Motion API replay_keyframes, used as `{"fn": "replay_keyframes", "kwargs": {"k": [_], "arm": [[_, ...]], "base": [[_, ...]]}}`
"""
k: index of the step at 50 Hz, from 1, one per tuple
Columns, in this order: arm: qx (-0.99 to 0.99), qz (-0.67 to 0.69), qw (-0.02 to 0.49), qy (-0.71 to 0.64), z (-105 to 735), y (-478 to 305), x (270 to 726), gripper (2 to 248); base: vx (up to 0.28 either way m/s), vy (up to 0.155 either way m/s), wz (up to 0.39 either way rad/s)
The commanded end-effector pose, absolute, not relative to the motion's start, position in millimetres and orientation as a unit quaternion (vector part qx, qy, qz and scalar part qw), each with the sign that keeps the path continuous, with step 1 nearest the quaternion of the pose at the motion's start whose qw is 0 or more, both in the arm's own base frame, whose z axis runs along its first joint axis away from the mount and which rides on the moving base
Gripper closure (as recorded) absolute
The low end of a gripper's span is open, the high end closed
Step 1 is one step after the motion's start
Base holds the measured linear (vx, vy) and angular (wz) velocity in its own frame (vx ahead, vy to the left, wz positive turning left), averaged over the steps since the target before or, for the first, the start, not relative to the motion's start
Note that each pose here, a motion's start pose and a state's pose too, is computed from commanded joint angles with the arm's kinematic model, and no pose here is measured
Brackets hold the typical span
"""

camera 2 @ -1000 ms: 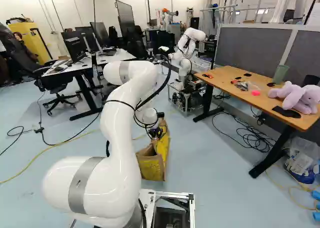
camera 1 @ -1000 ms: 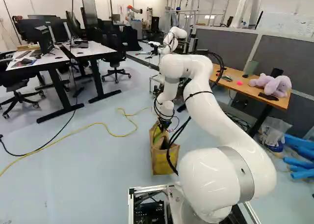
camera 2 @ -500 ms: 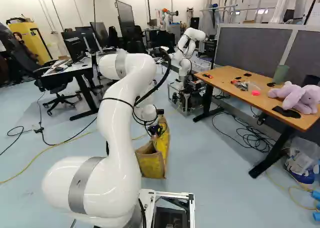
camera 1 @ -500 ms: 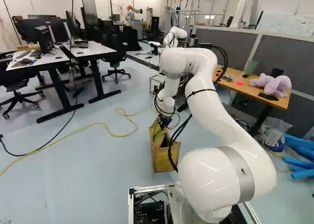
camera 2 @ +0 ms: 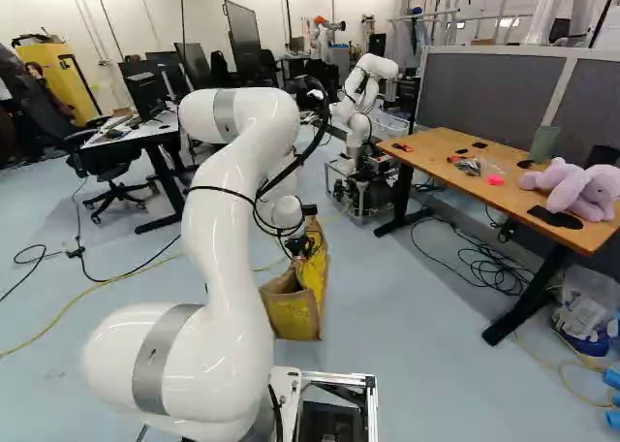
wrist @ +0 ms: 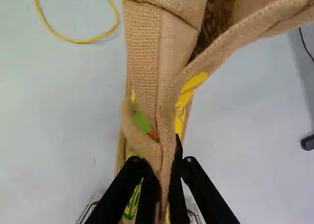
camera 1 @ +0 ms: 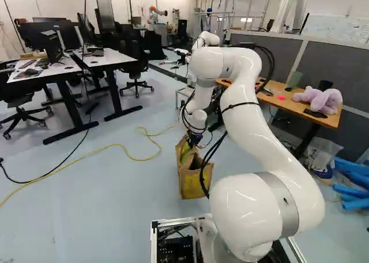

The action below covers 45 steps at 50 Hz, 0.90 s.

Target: Pick up the bag on the ground and place it on the table

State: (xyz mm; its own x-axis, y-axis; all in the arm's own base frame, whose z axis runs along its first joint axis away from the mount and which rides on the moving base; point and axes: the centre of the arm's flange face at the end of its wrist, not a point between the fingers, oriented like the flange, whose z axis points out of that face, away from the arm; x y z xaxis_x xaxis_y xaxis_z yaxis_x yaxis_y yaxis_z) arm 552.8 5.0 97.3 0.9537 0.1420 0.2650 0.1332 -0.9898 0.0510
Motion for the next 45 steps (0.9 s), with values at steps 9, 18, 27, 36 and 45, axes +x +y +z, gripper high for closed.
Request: {"fn": "replay_keyframes", "kwargs": {"k": [9, 18, 27, 36, 45], "arm": [[0.987, 0.141, 0.017, 0.07, 110.4, 5.0, 550.6, 225], [0.987, 0.146, 0.017, 0.069, 123.5, 5.0, 548.3, 225], [0.986, 0.152, 0.017, 0.069, 136.5, 4.9, 545.8, 225], [0.985, 0.159, 0.018, 0.069, 149.5, 4.9, 543.3, 225], [0.984, 0.165, 0.018, 0.069, 162.5, 4.9, 540.6, 225]], "base": [[0.0, 0.0, 0.0], [0.0, 0.0, 0.0], [0.0, 0.0, 0.0], [0.0, 0.0, 0.0], [0.0, 0.0, 0.0]]}}
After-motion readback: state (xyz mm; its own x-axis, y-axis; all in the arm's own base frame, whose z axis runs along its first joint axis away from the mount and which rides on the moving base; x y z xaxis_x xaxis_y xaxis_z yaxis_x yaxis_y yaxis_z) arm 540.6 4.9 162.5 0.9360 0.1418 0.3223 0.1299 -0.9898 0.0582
